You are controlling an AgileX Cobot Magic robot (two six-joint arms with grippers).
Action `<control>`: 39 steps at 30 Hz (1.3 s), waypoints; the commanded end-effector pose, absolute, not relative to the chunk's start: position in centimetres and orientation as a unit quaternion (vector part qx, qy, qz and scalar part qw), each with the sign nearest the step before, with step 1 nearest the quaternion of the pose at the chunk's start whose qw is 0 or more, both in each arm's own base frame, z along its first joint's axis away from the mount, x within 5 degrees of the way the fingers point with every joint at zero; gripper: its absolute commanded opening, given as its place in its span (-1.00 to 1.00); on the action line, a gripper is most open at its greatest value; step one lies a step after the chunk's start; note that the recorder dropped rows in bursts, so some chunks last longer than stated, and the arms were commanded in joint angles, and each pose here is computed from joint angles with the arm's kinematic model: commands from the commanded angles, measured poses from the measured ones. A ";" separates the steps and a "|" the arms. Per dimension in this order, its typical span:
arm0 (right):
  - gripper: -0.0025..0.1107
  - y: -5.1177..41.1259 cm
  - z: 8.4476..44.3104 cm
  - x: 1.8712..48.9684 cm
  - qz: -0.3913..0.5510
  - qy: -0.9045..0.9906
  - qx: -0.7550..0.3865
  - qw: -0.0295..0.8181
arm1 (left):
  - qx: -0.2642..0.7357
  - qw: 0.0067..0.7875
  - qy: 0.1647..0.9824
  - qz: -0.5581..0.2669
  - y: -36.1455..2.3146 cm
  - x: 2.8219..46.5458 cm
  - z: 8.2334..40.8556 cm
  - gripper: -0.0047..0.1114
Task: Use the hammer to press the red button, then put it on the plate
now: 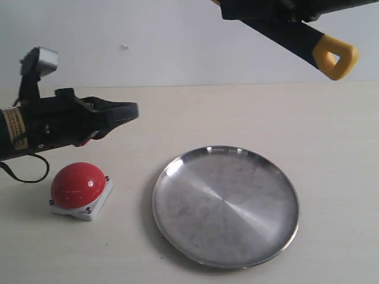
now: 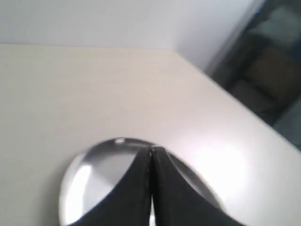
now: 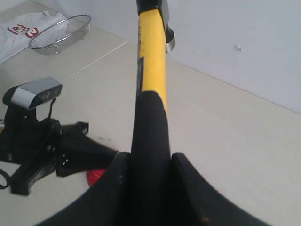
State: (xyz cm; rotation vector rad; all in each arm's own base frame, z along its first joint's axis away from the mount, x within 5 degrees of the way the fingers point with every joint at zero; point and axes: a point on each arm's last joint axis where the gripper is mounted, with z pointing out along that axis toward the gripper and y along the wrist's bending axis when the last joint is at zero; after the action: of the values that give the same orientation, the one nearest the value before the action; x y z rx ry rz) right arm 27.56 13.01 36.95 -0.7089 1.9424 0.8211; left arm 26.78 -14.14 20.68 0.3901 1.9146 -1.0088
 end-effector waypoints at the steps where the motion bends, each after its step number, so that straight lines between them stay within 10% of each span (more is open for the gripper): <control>1: -0.96 12.7 38.8 25.8 0.345 0.782 -0.270 0.442 | 0.093 0.484 0.841 -0.223 -10.4 26.2 21.3 -0.92; 18: -0.96 16.9 33.7 23.3 0.348 0.798 -0.303 0.387 | 0.045 0.691 0.714 -0.102 -3.2 12.9 23.9 -0.92; 39: -0.96 29.0 21.1 20.0 0.240 0.827 -0.345 0.374 | 0.067 0.718 0.680 -0.132 -1.8 6.6 21.5 -0.92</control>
State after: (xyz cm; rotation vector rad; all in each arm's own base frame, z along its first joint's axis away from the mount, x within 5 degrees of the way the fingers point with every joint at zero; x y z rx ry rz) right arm 19.73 28.26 21.75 -0.9173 2.1323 0.6616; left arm 6.70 -1.82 21.77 0.1448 1.4904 -0.2878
